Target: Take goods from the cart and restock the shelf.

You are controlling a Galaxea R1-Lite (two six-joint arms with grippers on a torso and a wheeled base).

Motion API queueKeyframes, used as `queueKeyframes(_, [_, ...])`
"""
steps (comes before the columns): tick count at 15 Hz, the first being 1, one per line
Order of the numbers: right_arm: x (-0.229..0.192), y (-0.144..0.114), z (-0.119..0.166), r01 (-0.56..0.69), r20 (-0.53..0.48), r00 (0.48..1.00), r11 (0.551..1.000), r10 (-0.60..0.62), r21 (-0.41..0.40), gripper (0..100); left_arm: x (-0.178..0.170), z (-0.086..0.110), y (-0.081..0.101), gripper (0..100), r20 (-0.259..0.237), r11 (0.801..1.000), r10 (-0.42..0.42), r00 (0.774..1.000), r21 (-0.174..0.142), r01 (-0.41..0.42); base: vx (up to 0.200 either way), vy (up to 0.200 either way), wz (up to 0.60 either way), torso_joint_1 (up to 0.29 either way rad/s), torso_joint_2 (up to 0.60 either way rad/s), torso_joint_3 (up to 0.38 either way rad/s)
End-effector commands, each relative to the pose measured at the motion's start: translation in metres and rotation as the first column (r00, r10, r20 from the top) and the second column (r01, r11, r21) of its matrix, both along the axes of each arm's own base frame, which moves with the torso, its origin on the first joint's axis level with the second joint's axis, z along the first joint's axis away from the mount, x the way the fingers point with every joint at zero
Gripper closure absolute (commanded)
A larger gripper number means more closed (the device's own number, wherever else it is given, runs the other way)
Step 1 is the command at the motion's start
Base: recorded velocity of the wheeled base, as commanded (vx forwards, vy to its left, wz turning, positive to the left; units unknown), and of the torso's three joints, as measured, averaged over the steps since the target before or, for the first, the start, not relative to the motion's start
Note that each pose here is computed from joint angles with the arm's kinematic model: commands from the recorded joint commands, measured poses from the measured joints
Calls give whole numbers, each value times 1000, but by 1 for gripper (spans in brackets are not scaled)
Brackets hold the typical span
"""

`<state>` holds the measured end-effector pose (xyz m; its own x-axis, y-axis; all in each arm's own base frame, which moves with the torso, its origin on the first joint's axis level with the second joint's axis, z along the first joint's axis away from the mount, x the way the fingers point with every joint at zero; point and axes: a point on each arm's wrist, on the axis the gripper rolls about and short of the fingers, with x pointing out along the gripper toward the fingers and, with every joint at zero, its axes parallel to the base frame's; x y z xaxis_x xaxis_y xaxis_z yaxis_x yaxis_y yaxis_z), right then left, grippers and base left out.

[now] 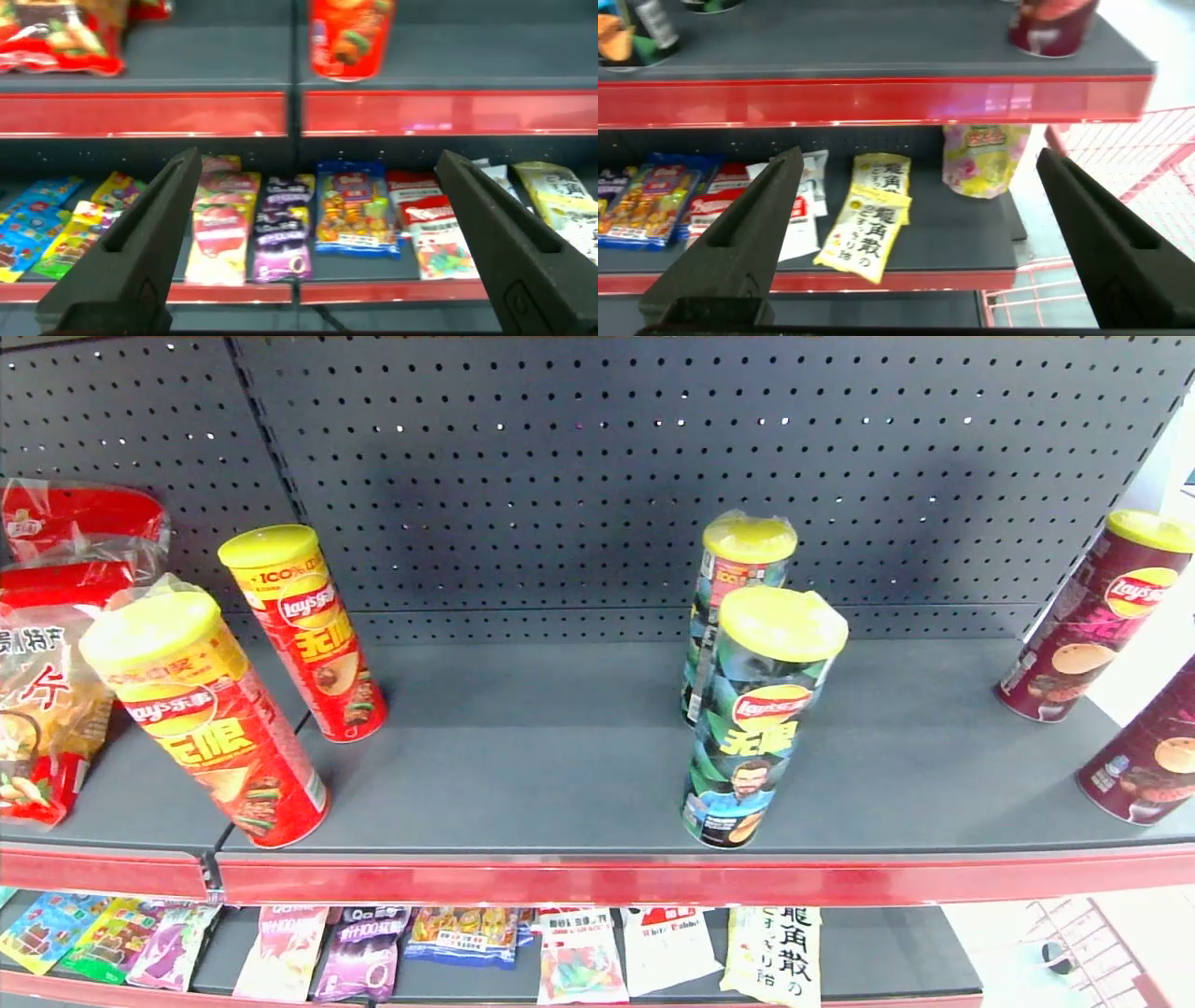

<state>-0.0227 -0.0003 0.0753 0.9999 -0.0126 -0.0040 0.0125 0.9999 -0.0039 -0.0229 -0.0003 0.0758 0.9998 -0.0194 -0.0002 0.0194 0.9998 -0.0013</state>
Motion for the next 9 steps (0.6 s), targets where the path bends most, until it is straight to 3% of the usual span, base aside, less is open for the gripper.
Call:
queueKeyframes(1, [0, 0, 0, 0, 1, 1000, 1000, 0, -1, 0, 0, 0, 0, 0, -1, 1000, -1, 1000, 0, 1, 0, 0, 0, 0, 0, 0])
queueKeyframes(3, [0, 0, 0, 1, 1, 1000, 1000, -1, -1, 0, 0, 0, 0, 0, -1, 1000, -1, 1000, 0, 1, 0, 0, 0, 0, 0, 0])
queueKeyframes(8, [0, 0, 0, 0, 1, 1000, 1000, 0, -1, 0, 0, 0, 0, 0, -1, 1000, 1, 1000, -2, -1, -200, 0, 0, 6, 2, 0])
queueKeyframes(9, [0, 0, 0, 0, 1, 1000, 1000, 0, -1, 0, 0, 0, 0, 0, -1, 1000, 1, 1000, -2, -1, 0, 0, 0, 0, 0, 0])
